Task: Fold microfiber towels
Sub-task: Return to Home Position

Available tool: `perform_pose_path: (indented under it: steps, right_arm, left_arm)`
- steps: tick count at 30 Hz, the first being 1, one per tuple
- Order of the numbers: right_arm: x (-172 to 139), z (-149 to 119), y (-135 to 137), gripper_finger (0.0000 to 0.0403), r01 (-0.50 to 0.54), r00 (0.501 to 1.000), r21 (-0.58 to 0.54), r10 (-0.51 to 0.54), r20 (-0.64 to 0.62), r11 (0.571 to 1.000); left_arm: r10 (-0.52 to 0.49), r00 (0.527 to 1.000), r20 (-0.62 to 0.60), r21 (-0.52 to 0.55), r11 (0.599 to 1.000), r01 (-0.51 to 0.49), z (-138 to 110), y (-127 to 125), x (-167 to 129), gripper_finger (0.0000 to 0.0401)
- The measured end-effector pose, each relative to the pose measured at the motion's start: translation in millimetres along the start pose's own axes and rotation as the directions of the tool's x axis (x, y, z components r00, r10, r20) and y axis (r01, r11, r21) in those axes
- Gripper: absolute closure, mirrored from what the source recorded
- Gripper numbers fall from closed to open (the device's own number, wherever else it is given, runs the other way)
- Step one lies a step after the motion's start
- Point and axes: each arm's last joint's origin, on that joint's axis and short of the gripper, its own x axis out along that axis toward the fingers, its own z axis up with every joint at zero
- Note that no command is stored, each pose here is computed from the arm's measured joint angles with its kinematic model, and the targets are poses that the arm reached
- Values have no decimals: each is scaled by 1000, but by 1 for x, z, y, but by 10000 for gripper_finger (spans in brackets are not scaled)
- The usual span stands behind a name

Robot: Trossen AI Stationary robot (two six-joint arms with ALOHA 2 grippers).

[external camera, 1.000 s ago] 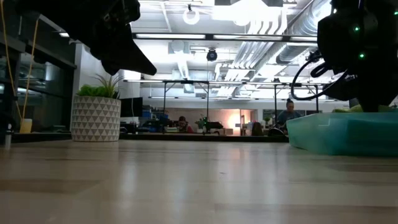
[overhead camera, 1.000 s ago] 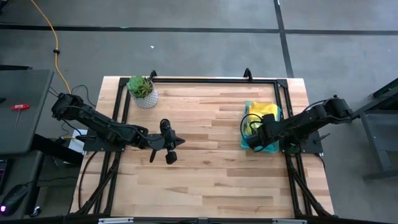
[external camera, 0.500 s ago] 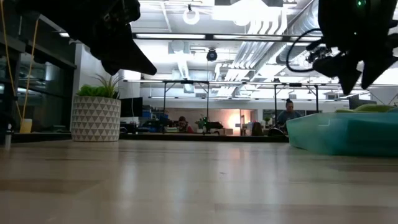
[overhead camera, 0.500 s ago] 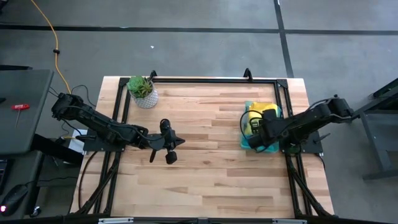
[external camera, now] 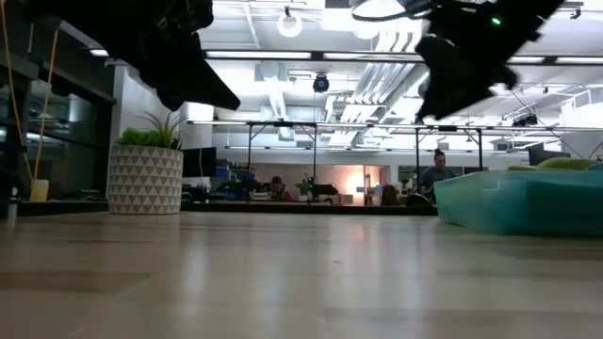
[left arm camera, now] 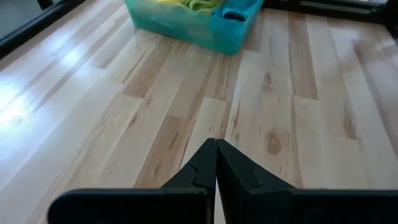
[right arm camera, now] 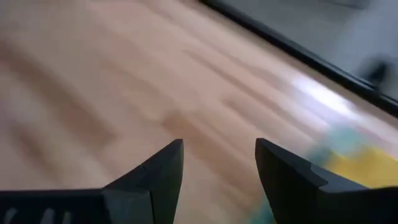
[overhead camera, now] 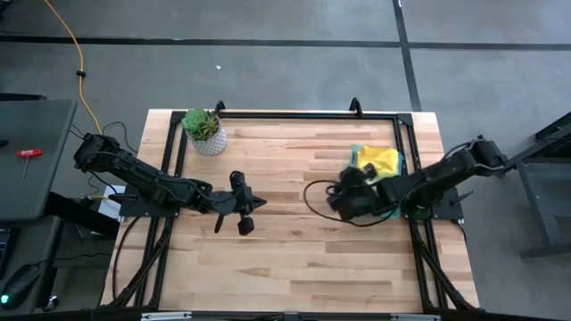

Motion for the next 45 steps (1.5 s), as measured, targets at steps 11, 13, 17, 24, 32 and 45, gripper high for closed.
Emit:
perform_pose_path:
  steps: [11,13,17,24,32,45]
  right_arm:
    - [21,38,10,214,-264,964,-182,265,-15,947]
    - [18,38,7,222,-282,959,-212,282,-29,936]
    - [2,38,-2,253,-316,948,-254,316,-45,914]
    - [-33,25,-36,351,-412,908,-177,418,1,894]
    - [-29,-6,-93,396,-587,783,-5,570,249,810]
    - [-17,-17,-119,402,-675,661,-60,639,394,736]
  left_arm:
    - [53,996,68,69,996,-58,7,-3,-38,401]
    - [76,991,106,76,994,-84,8,-5,-52,401]
    - [80,979,189,106,989,-102,2,-6,-75,401]
    - [60,954,293,42,996,-76,-15,13,-100,401]
    - [67,923,378,32,996,-86,-17,35,-113,401]
    - [-36,908,417,10,999,35,-5,73,-121,401]
